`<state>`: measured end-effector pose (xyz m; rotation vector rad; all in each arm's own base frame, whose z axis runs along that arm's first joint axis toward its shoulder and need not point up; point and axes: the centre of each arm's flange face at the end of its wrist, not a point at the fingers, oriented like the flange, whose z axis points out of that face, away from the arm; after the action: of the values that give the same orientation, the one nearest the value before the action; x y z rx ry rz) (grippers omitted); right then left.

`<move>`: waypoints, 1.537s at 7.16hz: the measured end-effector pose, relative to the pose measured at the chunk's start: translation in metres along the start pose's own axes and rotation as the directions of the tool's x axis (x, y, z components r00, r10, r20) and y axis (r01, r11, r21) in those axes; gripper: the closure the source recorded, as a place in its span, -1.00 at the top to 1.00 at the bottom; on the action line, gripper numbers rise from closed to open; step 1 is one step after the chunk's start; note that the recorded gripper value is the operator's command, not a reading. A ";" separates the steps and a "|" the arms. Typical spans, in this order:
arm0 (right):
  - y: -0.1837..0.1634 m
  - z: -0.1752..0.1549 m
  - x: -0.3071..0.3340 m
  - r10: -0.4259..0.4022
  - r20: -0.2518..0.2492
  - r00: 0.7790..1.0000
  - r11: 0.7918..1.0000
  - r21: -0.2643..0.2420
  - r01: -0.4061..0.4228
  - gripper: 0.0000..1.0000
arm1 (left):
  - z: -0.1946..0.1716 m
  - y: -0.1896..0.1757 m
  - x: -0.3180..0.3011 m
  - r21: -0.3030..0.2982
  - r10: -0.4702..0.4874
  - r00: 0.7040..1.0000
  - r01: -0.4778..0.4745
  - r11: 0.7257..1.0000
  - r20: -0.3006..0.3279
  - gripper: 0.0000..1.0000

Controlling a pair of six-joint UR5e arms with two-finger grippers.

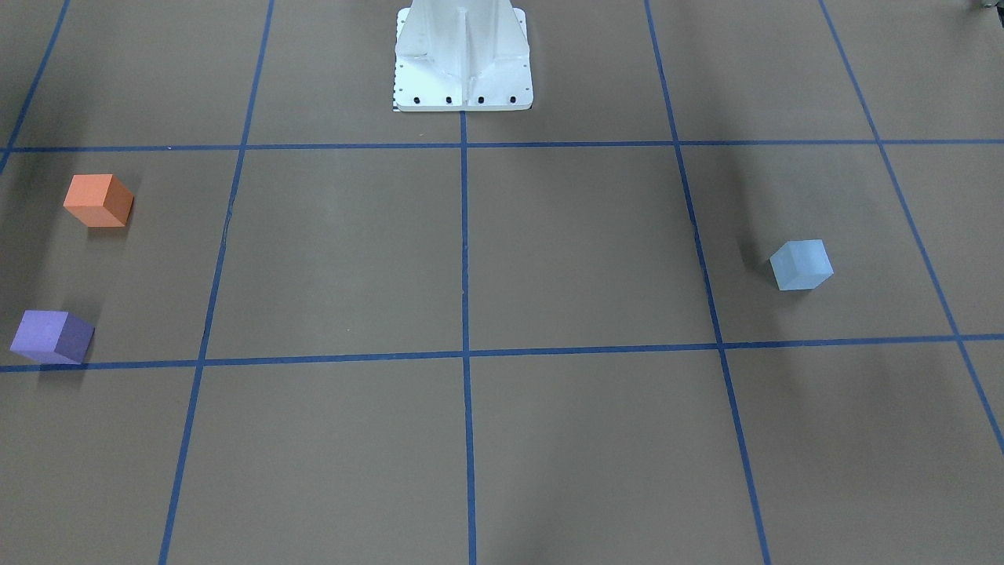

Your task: Place blue block between orange and purple blocks

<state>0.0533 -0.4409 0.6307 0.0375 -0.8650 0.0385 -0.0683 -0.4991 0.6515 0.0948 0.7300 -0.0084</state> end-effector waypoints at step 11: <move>-0.032 -0.020 -0.045 -0.088 0.002 0.996 0.995 0.043 0.088 1.00 | 0.004 -0.023 0.256 0.055 0.084 0.991 -0.079 0.995 -0.106 1.00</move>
<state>0.0409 -0.4726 0.5829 0.1153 -0.8655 -0.0254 0.1241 -0.5156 0.4815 0.1746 0.8344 0.0567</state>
